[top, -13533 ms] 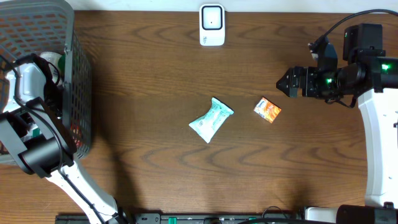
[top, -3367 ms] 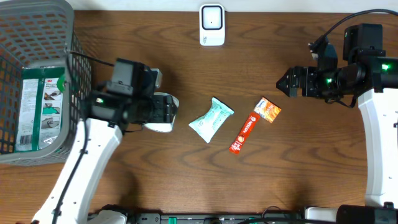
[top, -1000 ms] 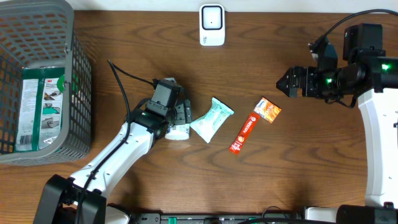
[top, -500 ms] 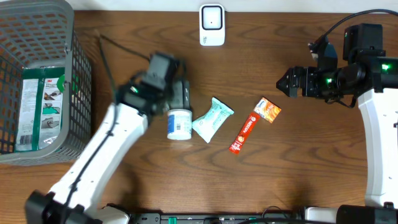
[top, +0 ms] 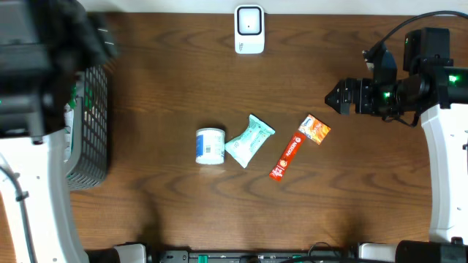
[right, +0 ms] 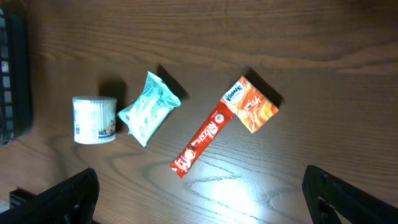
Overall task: Scan the item barcode
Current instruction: 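Set the swab tub on the table and swing left arm to basket, then grasp the green-capped bottle in the basket with the left gripper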
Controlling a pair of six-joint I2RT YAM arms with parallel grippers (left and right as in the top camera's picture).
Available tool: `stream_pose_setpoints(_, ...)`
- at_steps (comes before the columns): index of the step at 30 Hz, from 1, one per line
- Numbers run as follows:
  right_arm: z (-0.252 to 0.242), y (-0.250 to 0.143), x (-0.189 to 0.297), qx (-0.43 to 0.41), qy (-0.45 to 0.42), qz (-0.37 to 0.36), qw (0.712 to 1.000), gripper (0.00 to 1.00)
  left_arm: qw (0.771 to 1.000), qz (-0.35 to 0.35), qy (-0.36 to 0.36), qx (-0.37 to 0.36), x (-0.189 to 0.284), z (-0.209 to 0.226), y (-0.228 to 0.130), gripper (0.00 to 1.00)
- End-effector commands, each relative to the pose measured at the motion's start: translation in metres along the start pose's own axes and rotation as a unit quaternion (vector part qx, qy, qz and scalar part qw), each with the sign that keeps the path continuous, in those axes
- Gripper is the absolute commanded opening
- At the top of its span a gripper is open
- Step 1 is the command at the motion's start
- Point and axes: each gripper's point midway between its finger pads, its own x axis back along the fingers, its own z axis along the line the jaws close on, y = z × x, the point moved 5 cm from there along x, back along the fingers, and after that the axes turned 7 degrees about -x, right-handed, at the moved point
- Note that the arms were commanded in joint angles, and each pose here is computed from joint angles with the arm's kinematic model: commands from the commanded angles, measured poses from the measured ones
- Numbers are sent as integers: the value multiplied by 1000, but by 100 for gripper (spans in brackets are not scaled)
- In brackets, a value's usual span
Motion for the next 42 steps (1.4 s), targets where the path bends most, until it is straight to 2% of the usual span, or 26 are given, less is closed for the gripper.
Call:
stream_pose_setpoints(1, 3, 3, 4, 1, 4, -7, 1000, 99, 998, -5, 54, 20, -2, 40, 6, 85)
stream_pose_setpoints(4, 3, 3, 4, 1, 4, -7, 1000, 99, 995, 14, 87, 43, -19, 67, 3, 86)
stream_pose_setpoints(5, 3, 3, 4, 1, 4, -8, 1000, 99, 994, 23, 96, 48, -27, 74, 2, 89)
stream_pose_setpoints(10, 3, 3, 4, 1, 4, -7, 1000, 99, 986, 88, 123, 74, -81, 101, -16, 92)
stream_pose_setpoints(16, 3, 3, 4, 1, 4, -7, 1000, 99, 969, 207, 113, 76, -153, 105, -61, 92)
stream_pose_setpoints(21, 3, 3, 4, 1, 4, -7, 1000, 99, 953, 276, 92, 87, -203, 108, -95, 92)
stream_pose_setpoints(32, 3, 3, 4, 1, 4, -7, 1000, 99, 920, 372, 79, 93, -260, 110, -154, 92)
stream_pose_setpoints(42, 3, 3, 4, 1, 4, -8, 1000, 99, 909, 397, 86, 95, -273, 115, -175, 85)
